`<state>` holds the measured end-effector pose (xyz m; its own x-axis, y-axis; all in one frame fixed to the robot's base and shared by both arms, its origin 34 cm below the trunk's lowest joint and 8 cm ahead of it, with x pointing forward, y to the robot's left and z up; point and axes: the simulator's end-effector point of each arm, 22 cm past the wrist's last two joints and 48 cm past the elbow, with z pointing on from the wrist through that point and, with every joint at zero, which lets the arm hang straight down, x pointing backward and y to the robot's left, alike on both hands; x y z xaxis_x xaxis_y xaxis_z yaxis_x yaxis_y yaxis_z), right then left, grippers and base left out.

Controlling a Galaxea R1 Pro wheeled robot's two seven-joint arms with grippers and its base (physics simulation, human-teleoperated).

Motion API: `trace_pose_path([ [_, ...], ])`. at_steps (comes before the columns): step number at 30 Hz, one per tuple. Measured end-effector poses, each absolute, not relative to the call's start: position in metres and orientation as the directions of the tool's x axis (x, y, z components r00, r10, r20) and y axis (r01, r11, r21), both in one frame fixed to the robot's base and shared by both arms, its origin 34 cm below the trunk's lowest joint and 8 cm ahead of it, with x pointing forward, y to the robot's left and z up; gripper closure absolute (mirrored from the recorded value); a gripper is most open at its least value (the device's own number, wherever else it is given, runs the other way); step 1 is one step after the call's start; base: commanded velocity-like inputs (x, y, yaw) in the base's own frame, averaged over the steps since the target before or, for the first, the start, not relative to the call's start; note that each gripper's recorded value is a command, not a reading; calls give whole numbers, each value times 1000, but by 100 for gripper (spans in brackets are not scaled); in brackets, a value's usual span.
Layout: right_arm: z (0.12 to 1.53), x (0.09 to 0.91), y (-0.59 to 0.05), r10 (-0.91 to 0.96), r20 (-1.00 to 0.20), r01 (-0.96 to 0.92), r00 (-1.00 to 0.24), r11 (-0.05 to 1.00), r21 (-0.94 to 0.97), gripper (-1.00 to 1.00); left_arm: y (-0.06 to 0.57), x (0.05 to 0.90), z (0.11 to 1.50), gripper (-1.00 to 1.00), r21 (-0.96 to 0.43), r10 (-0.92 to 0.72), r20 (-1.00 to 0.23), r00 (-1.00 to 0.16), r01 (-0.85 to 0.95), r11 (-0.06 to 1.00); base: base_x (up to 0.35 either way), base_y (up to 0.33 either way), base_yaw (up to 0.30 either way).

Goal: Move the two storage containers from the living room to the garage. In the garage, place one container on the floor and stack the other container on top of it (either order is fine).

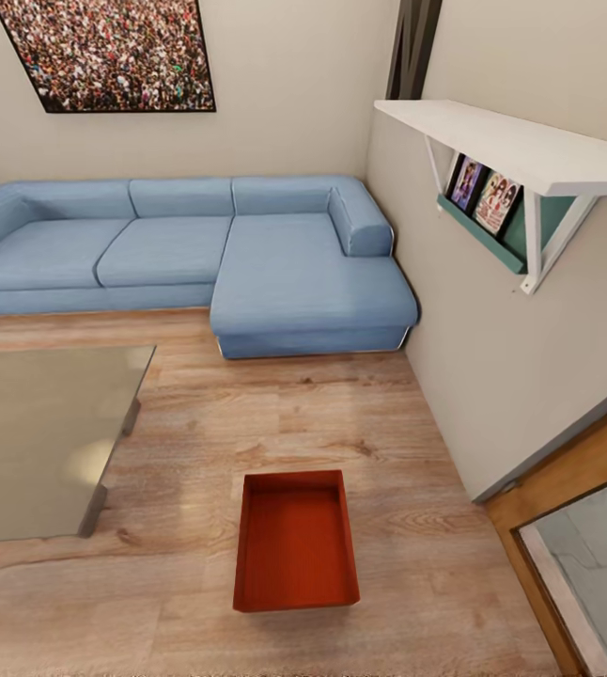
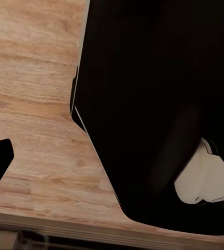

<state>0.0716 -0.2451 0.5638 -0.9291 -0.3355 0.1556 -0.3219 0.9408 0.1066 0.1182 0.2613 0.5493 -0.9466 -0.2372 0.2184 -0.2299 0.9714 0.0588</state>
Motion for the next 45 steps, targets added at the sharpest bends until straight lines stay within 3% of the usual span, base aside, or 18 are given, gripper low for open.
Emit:
trace_pose_path([
  [45,548,48,-245,-333,221,-311,-917,942,128,-100,261,94,530,-100,74,-238,285,-929,-227,971,0,0,0],
])
